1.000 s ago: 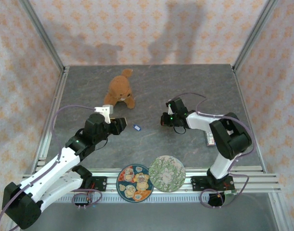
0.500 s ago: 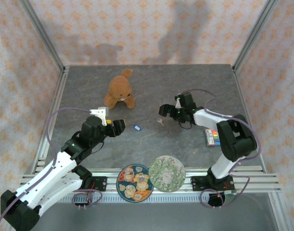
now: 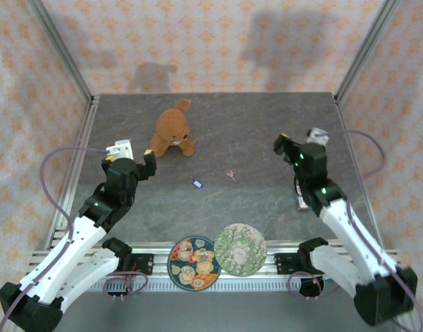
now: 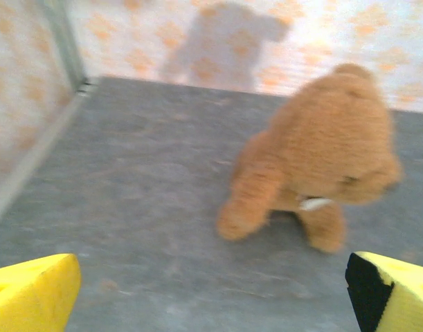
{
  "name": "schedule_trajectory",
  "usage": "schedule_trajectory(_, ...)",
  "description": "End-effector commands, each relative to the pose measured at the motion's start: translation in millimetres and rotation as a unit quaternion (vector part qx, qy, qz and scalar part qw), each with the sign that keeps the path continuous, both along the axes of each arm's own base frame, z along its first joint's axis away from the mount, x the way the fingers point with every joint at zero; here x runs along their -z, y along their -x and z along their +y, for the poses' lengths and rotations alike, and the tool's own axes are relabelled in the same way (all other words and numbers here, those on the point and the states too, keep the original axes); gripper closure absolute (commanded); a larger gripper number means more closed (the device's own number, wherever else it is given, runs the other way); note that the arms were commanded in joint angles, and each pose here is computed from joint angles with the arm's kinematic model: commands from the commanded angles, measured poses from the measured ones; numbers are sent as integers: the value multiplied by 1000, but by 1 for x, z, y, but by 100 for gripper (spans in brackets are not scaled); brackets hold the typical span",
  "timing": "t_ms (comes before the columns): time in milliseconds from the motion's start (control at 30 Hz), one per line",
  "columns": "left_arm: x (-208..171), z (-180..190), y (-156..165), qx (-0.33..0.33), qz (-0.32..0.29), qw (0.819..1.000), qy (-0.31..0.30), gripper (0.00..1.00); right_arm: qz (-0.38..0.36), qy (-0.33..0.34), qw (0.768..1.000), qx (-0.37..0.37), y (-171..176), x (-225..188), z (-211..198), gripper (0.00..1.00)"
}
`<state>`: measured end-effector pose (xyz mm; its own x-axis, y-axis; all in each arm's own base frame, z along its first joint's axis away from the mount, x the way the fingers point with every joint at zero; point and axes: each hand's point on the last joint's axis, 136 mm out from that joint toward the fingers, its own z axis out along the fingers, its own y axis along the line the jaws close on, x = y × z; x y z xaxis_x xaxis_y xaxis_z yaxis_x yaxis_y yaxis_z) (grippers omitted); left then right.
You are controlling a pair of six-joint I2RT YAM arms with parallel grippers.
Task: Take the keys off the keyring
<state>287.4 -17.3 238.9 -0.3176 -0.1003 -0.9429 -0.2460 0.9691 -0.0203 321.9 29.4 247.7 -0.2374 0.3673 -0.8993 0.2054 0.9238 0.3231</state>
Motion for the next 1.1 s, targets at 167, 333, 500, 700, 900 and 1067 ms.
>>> schedule_trajectory(167,62,67,-32,-153,-30,982,-108,0,37,199,967,151,0,69,-67,1)
schedule_trajectory(333,97,63,-58,-149,-9,976,-160,0,51,209,966,146,-24,115,-64,1)
schedule_trajectory(500,106,42,-80,-78,-39,987,-138,0,55,198,976,77,-53,124,-50,1)
schedule_trajectory(700,117,44,-74,-42,-70,992,-94,0,57,139,989,14,-69,157,-52,0)
schedule_trajectory(900,127,63,-86,-82,-29,993,-77,0,69,124,990,0,-72,159,-54,1)
schedule_trajectory(1067,129,65,-89,-86,-26,993,-78,0,75,121,990,-4,-74,160,-53,1)
